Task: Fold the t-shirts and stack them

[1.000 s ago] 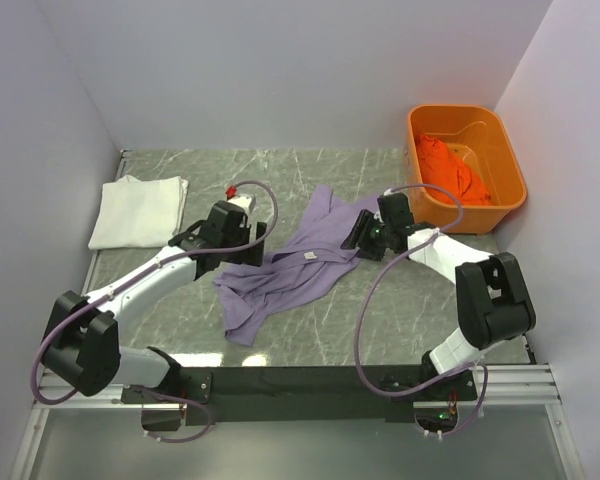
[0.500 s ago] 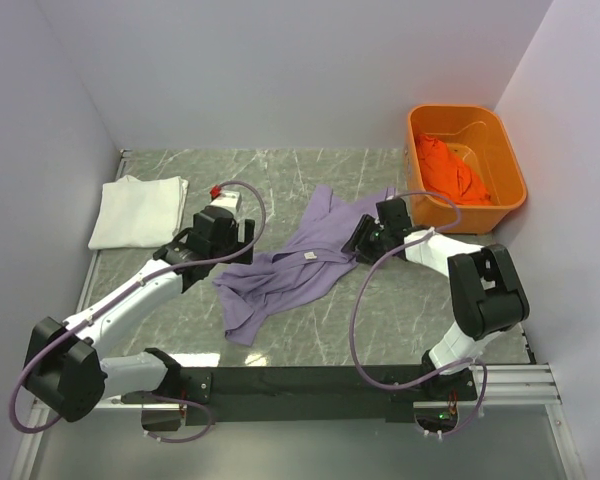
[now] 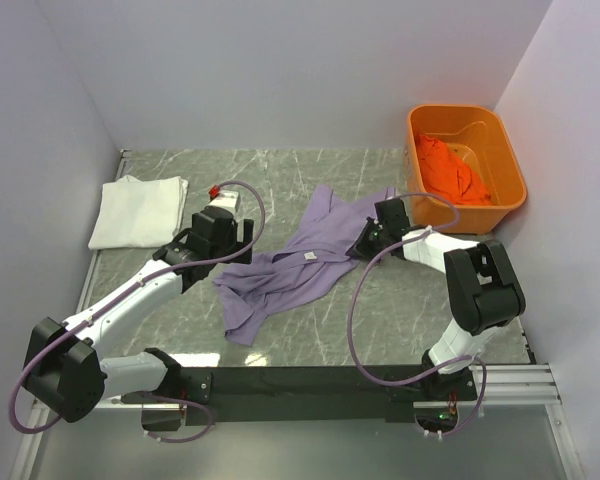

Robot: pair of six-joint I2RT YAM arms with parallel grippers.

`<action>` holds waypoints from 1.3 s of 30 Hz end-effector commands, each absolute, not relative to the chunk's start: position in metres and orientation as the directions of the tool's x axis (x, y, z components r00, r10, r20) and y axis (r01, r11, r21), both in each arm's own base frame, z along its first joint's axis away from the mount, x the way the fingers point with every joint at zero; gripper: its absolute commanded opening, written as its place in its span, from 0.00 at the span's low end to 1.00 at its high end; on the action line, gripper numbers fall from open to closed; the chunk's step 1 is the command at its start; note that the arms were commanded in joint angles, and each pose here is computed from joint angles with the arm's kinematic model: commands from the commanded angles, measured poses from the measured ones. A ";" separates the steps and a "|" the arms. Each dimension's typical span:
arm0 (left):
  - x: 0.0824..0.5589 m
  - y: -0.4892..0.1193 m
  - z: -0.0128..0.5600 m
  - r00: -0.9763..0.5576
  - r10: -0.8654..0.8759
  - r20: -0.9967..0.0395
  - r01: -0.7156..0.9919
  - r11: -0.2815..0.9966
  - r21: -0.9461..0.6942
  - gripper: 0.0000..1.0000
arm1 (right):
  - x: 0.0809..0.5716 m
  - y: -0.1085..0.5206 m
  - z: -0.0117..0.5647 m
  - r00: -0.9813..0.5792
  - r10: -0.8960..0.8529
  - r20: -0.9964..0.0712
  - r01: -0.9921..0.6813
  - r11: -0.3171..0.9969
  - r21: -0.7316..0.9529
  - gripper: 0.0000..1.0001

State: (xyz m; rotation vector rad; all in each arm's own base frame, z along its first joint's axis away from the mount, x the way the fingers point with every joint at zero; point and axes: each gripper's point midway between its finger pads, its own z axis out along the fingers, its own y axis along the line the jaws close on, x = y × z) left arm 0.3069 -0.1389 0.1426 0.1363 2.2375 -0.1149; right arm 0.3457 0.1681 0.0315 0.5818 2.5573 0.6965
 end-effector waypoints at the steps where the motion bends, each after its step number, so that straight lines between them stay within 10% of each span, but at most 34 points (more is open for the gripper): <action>1: 0.310 -0.136 0.154 -0.580 0.044 -0.813 0.124 0.992 -0.035 0.93 | 0.376 0.171 0.077 -0.774 0.503 -0.384 0.209 0.775 0.596 0.00; 13: 0.310 -0.134 0.154 -0.585 0.021 -0.811 0.099 0.994 -0.045 0.93 | 0.461 0.253 0.232 -0.685 0.382 -0.620 -0.197 0.722 0.663 0.00; 19: 0.304 -0.139 0.151 -0.607 -0.049 -0.793 0.070 0.991 -0.115 0.93 | 0.498 0.305 0.272 -0.611 0.267 -0.745 -0.362 0.743 0.563 0.64; 39: 0.243 -0.151 0.063 -0.869 -0.176 -0.462 -0.085 0.974 -0.212 0.89 | 0.363 0.192 0.114 -0.823 0.121 -0.555 -0.117 0.920 0.374 0.63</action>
